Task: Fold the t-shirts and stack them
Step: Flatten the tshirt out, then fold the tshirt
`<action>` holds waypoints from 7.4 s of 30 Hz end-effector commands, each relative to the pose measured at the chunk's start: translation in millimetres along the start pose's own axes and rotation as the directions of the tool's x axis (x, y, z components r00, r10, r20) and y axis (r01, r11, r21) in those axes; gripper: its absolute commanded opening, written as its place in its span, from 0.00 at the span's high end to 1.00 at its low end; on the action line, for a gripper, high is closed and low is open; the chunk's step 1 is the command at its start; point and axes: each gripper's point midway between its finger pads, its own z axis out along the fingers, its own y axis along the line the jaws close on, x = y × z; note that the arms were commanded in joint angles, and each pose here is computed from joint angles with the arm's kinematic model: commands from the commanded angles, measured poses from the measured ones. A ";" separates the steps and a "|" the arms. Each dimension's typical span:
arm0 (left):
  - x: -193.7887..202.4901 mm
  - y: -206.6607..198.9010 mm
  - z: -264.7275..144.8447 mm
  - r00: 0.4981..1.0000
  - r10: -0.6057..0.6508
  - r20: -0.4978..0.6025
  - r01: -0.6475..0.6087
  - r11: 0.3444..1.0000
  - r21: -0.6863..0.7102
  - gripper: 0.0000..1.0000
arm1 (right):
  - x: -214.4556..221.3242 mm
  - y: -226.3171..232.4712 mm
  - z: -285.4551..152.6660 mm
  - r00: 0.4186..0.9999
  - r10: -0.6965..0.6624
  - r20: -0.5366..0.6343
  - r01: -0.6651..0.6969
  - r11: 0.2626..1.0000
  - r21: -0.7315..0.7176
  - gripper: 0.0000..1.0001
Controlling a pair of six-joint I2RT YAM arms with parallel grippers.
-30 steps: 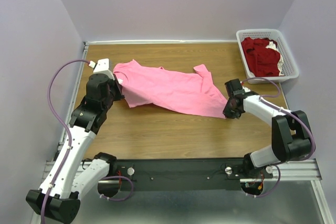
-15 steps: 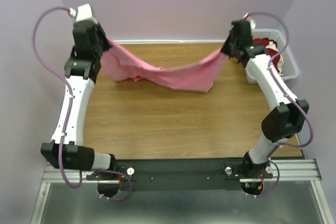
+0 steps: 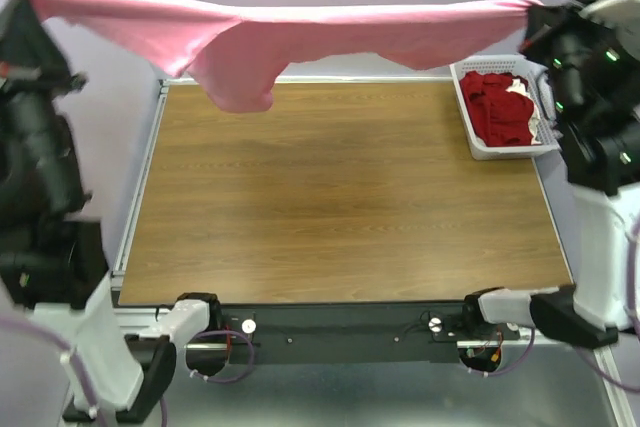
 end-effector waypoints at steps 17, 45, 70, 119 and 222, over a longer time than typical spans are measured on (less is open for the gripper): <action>8.2 -4.0 -40.6 0.988 0.153 0.021 -0.154 0.980 0.127 1.00 | 22.3 -41.9 -79.2 0.979 -0.202 -0.006 0.202 0.979 -0.016 0.99; 620.9 113.3 -54.7 0.485 0.201 -0.851 -0.169 0.976 0.134 1.00 | 480.5 -191.5 94.8 0.733 -0.264 -0.627 0.454 0.876 0.163 0.99; 575.8 100.9 -101.6 0.314 0.011 -0.949 -0.099 0.995 -0.021 1.00 | 474.4 -219.2 85.5 0.684 -0.240 -0.689 0.505 0.837 0.210 0.99; 559.1 87.7 -167.1 0.233 -0.123 -0.965 0.043 0.992 -0.116 1.00 | 467.7 -232.7 30.2 0.609 -0.110 -0.785 0.528 0.795 0.298 0.99; 546.8 20.0 -271.8 0.103 -0.186 -0.977 0.221 0.962 -0.160 1.00 | 568.4 -59.7 3.0 0.419 -0.178 -0.890 0.064 0.984 -0.166 0.37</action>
